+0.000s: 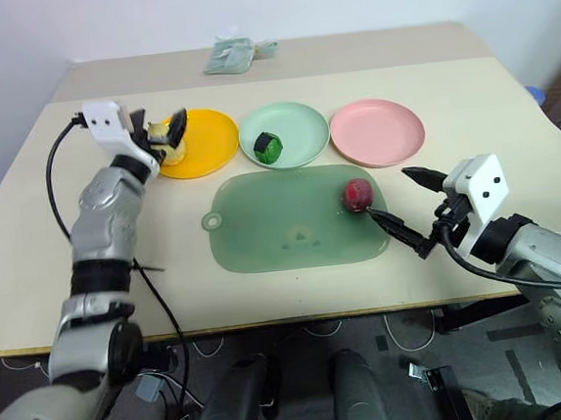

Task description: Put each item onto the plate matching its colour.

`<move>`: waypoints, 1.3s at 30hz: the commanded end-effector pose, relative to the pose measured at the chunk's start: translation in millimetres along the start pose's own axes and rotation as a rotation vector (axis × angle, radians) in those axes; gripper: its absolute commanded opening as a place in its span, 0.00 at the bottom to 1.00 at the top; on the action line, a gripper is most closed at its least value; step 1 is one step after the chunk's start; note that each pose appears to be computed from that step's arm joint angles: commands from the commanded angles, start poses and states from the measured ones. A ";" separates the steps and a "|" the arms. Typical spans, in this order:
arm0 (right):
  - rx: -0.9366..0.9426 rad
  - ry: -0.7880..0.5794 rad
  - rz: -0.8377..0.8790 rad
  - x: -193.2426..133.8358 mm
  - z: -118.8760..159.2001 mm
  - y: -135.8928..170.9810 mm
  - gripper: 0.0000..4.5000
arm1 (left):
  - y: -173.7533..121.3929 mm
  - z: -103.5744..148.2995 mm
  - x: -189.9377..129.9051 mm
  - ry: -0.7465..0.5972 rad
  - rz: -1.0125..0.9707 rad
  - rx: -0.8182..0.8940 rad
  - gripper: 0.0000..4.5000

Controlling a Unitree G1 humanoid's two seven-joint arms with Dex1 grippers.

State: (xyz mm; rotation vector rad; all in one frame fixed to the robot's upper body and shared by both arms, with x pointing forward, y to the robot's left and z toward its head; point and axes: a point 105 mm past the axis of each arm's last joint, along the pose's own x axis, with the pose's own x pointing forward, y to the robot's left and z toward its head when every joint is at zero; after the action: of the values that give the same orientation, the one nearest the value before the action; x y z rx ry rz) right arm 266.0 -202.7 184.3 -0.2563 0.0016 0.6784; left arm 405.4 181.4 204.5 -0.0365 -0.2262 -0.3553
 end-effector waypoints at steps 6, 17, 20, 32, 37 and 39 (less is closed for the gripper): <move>0.008 -0.004 0.027 33.1 -13.2 -15.3 1.00 | -63.3 28.0 -105.8 0.138 -0.663 0.132 0.99; 0.070 0.026 0.041 65.5 -36.2 -29.9 1.00 | -74.2 29.3 -156.2 0.244 -0.821 0.182 0.99; 0.076 0.045 0.041 70.2 -43.4 -32.6 1.00 | -78.4 30.0 -158.4 0.236 -0.812 0.173 0.99; 0.124 0.102 0.079 80.5 -62.7 -31.6 1.00 | -92.4 28.7 -162.8 0.239 -0.836 0.141 0.99; 0.123 0.080 0.085 81.3 -52.7 -25.9 0.61 | -95.3 28.2 -161.8 0.237 -0.841 0.134 1.00; 0.116 0.060 0.083 81.3 -44.6 -25.0 0.51 | -95.2 27.2 -160.0 0.237 -0.836 0.133 1.00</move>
State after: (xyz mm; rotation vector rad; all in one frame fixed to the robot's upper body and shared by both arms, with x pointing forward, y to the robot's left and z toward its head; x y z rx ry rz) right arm 349.5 -186.5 119.7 -0.1628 0.1829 0.7395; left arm 222.5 153.7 187.8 0.2213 0.0172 -1.1543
